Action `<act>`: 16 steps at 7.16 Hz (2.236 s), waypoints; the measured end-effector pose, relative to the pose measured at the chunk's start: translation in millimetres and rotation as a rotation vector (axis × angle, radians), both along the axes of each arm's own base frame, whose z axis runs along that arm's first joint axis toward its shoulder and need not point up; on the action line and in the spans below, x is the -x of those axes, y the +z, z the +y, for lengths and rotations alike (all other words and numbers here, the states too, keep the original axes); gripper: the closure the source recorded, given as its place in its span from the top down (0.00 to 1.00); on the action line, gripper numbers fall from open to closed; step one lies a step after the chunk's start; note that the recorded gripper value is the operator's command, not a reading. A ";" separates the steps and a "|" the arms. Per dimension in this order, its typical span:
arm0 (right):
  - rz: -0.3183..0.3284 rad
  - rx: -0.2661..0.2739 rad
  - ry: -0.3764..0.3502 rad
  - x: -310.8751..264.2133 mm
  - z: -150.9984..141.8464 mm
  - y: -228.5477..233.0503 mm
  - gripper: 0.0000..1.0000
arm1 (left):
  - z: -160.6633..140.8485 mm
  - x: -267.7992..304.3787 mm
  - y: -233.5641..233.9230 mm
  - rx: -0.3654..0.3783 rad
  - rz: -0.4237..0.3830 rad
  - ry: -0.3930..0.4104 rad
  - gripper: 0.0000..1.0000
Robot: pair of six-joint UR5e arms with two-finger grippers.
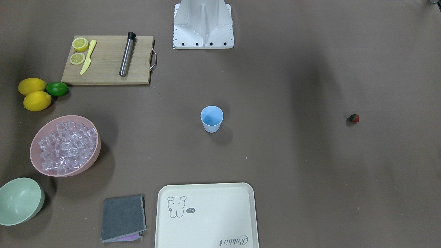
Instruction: Put ice and strawberries in cup
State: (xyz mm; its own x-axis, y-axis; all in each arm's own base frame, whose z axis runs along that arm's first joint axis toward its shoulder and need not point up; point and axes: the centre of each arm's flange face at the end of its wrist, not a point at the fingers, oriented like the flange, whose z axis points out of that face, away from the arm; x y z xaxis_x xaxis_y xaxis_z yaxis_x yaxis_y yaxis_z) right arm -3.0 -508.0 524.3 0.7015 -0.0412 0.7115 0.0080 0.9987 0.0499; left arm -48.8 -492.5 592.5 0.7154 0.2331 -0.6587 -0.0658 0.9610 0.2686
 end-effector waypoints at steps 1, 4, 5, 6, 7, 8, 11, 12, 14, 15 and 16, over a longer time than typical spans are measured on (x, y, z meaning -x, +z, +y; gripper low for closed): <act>-0.005 -0.010 -0.007 12.8 -8.5 -13.4 0.98 | -0.2 -0.1 -0.6 -0.001 0.000 0.000 0.98; -0.028 -0.023 -0.029 67.7 -33.2 -59.7 0.96 | -0.6 -0.4 -1.6 -0.005 0.000 0.001 0.98; -0.040 -0.015 -0.024 93.8 -39.8 -75.9 0.95 | -1.0 -0.4 -1.8 -0.005 0.000 0.002 0.98; -0.056 -0.008 -0.013 119.1 -43.3 -86.2 0.94 | -1.5 -0.5 -1.8 -0.006 0.000 0.002 0.98; -0.063 -0.006 -0.001 142.7 -44.4 -90.9 0.94 | -1.9 -0.5 -2.1 -0.007 0.000 0.002 0.98; -0.054 -0.008 0.017 167.2 -48.5 -94.9 0.94 | -2.7 -0.5 -2.2 -0.008 0.000 0.002 0.98; -0.024 -0.032 0.045 231.3 -79.2 -108.4 0.94 | -6.7 -0.6 -3.8 -0.011 0.000 0.003 0.98; -0.027 -0.047 0.039 243.3 -83.4 -107.1 0.94 | -7.4 -0.7 -4.1 -0.012 0.000 0.003 0.98; -0.019 -0.057 0.018 263.8 -83.2 -101.1 0.92 | -8.0 -1.0 -4.2 -0.012 -0.001 0.004 0.98; -0.008 -0.054 0.011 271.5 -82.1 -95.4 0.92 | -8.2 -1.0 -4.5 -0.013 -0.001 0.004 0.98; 0.003 -0.049 0.005 277.5 -81.2 -89.5 0.92 | -8.4 -1.2 -4.9 -0.014 -0.001 0.004 0.98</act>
State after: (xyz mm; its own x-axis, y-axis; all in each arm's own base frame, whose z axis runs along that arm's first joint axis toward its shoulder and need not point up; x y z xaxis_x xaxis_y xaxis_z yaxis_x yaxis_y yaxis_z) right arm -280.5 -589.2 434.8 0.7041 -0.0724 0.7064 0.0030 0.9951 0.0991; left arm -47.6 -500.9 587.6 0.7148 0.2451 -0.6550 -0.0700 0.9569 0.2817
